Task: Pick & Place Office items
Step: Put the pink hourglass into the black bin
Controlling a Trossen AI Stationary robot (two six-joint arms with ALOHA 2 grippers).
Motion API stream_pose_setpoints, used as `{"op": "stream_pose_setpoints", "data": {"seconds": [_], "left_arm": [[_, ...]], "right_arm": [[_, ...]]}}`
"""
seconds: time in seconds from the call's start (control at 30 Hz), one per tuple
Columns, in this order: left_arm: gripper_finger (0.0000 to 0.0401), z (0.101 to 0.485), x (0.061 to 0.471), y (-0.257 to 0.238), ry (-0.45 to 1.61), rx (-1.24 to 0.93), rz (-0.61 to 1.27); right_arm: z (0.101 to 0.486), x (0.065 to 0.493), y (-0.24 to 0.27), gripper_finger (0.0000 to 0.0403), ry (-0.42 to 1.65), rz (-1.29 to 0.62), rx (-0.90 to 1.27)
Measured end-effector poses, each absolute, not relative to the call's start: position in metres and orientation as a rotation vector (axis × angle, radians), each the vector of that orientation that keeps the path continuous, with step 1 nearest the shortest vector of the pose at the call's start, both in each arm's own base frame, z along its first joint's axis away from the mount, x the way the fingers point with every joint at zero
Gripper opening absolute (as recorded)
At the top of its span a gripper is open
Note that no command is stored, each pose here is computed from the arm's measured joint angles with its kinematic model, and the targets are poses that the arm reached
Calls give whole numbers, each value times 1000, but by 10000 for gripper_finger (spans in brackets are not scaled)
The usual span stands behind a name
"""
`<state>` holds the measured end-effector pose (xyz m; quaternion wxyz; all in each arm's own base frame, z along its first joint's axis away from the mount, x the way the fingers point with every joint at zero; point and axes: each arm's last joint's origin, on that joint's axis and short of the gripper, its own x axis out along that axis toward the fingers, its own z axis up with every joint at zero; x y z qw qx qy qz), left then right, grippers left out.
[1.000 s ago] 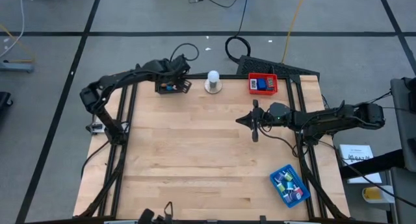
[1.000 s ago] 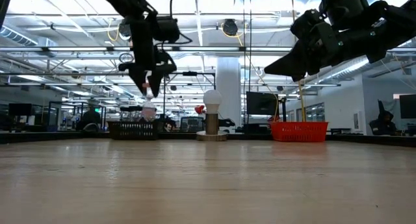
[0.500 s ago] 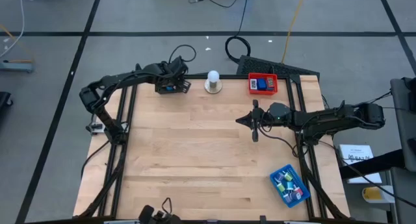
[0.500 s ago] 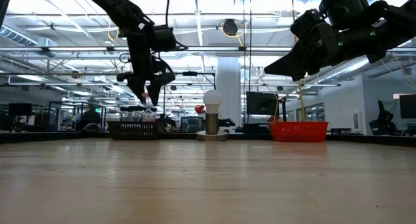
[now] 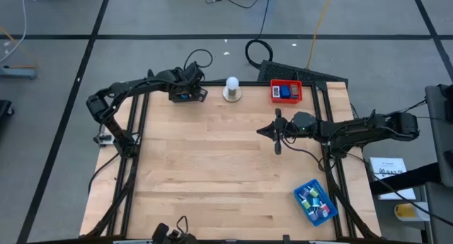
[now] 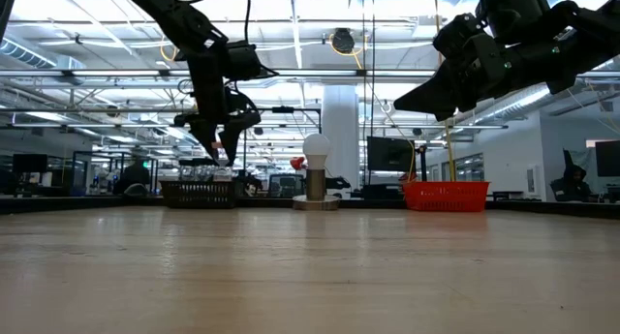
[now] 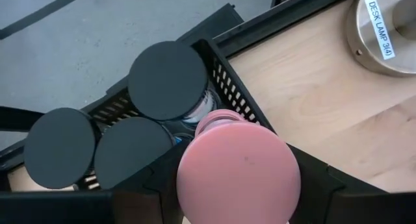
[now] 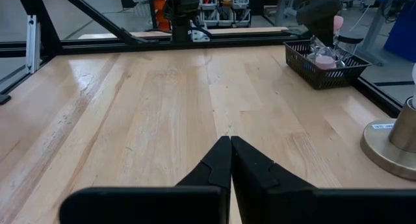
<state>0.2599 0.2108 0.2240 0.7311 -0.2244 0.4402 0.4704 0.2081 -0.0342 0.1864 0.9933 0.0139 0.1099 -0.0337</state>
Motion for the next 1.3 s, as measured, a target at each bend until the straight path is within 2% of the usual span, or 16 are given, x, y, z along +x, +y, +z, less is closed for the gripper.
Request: {"op": "stream_pose_setpoints", "data": {"seconds": [0.53,0.8,1.07,1.13,1.3], "left_arm": [[193,224,258,214,979,-483,1022],[193,203,265,218,1036,-487,1003],[193,202,266,219,1042,-480,998],[210,202,266,218,1044,-474,1002],[289,204,265,215,1070,-448,1013]], "right_arm": [[189,209,-34,0,192,-59,43],[191,209,-32,0,173,-14,48],[191,209,-32,0,173,-14,46],[191,209,-32,0,173,-14,46],[191,209,-32,0,173,-14,45]]}}
